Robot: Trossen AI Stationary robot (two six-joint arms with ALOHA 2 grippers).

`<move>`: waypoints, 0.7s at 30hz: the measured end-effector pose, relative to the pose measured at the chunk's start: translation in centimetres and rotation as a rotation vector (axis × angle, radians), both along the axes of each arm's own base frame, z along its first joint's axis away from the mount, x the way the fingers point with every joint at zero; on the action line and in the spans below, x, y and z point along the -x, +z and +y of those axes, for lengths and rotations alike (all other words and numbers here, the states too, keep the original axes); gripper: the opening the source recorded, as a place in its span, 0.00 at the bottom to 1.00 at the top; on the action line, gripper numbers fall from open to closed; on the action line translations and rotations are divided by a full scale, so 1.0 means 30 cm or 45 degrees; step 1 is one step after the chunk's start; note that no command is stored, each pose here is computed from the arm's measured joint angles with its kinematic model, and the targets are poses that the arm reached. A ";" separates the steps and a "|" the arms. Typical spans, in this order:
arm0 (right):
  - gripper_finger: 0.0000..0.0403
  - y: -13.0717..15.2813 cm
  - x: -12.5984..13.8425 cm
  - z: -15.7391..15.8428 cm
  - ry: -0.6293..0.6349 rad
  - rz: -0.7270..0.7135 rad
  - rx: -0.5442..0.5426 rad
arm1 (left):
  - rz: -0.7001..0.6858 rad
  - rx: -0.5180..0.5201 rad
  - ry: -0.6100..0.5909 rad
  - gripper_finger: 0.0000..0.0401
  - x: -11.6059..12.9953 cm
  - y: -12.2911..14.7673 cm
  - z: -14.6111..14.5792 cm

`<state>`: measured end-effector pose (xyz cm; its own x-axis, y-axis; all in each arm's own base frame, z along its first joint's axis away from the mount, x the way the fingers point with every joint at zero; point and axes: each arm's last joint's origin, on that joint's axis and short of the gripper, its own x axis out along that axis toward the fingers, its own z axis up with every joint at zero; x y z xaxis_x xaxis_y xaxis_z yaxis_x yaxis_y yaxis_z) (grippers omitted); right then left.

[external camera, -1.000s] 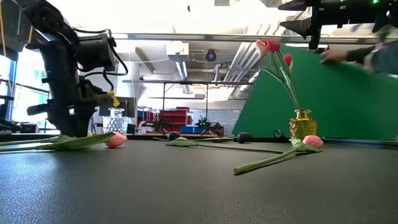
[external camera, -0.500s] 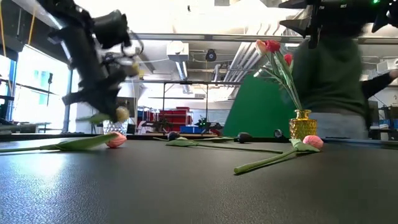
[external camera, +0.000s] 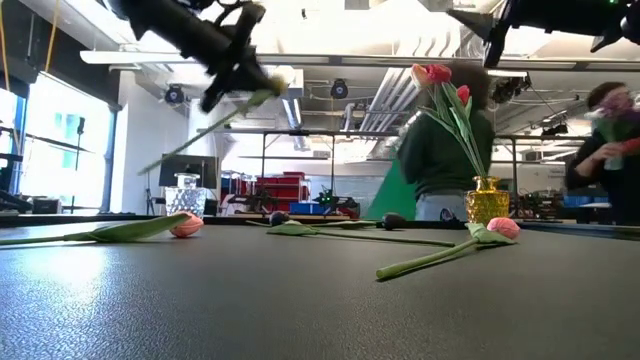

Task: Sort flowers into vase by color
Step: Put the orange flower into the yellow flower vase

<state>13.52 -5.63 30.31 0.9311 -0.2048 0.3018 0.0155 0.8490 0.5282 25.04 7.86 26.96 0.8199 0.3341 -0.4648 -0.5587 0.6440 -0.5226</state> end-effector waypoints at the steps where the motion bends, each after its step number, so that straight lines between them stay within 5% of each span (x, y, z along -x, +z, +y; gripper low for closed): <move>1: 0.52 0.004 0.001 0.002 0.026 -0.014 0.004 | -0.069 -0.023 -0.020 0.00 -0.007 0.017 0.005; 8: 0.52 0.004 -0.007 0.006 0.094 -0.004 0.069 | -0.358 -0.299 -0.037 0.00 -0.068 0.076 0.034; 21: 0.52 -0.010 -0.075 0.045 0.247 -0.011 0.071 | -0.527 -0.419 -0.484 0.00 -0.254 0.110 0.018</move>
<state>15.78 -4.28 30.01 0.9489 -0.0049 0.3156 -0.1551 0.8635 0.4798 32.67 8.39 30.25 0.9984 0.0564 -0.0082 -0.0552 0.9202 -0.3875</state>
